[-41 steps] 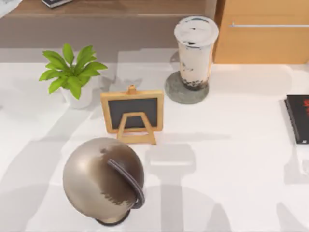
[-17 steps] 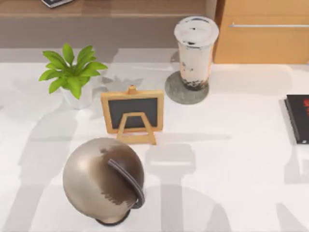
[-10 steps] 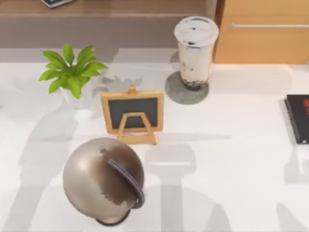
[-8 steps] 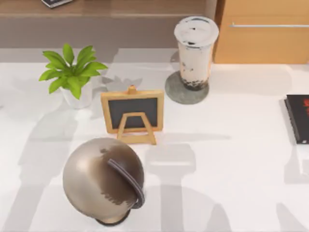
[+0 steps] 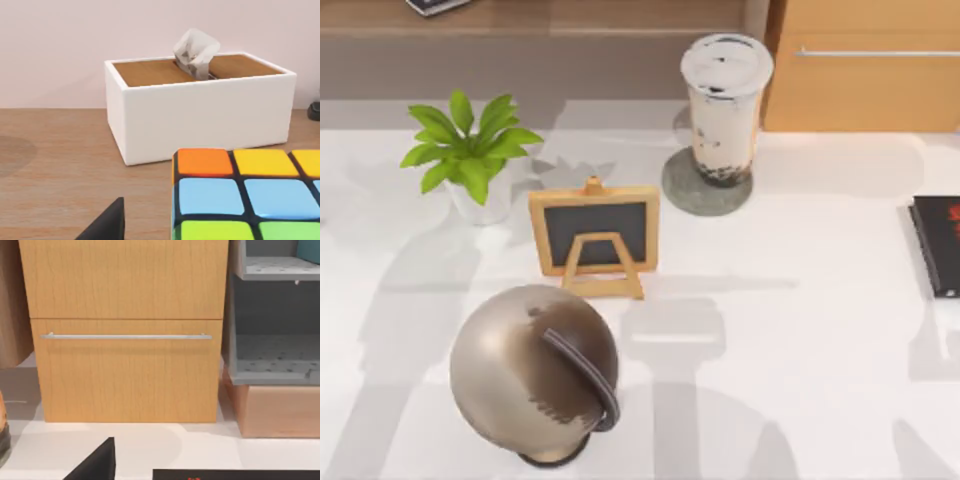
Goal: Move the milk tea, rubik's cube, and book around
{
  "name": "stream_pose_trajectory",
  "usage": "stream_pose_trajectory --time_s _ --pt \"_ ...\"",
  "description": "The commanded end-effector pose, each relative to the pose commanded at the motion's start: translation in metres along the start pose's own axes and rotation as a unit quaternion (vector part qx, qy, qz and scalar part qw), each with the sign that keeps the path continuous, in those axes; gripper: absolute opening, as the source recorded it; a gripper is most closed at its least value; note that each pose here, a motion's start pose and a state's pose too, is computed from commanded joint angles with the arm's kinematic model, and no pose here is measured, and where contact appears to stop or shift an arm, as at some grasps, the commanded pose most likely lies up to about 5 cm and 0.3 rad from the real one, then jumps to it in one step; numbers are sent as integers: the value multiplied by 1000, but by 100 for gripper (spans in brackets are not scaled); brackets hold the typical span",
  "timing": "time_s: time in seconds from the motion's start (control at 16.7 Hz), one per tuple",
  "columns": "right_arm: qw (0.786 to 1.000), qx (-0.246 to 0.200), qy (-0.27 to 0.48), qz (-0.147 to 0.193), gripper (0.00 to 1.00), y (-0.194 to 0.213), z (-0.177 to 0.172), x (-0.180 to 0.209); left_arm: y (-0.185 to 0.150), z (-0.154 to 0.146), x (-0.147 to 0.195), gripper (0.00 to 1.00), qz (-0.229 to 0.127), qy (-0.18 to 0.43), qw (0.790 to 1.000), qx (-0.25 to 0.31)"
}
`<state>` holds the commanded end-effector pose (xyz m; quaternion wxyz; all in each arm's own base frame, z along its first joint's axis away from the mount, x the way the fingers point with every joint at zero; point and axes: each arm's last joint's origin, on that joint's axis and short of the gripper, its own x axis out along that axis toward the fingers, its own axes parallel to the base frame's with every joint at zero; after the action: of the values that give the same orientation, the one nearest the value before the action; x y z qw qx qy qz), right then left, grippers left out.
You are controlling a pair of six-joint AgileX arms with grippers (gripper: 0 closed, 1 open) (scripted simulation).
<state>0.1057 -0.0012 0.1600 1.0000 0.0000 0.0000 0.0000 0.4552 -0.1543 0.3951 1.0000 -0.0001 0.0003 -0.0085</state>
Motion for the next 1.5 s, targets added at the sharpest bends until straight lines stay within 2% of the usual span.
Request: stream_pose_trajectory --time_s 0.36,0.84,1.2,1.5 --pt "1000 0 0 0 100 0 0 0 1 0 -2 100 2 0 1000 0" --pt "1000 0 0 0 100 0 0 0 1 2 -29 100 1 -4 1000 -2" --pt "1000 0 0 0 100 0 0 0 3 -1 -28 100 3 1 1000 0" --pt "1000 0 0 0 100 0 0 0 26 5 -56 100 5 8 1000 7"
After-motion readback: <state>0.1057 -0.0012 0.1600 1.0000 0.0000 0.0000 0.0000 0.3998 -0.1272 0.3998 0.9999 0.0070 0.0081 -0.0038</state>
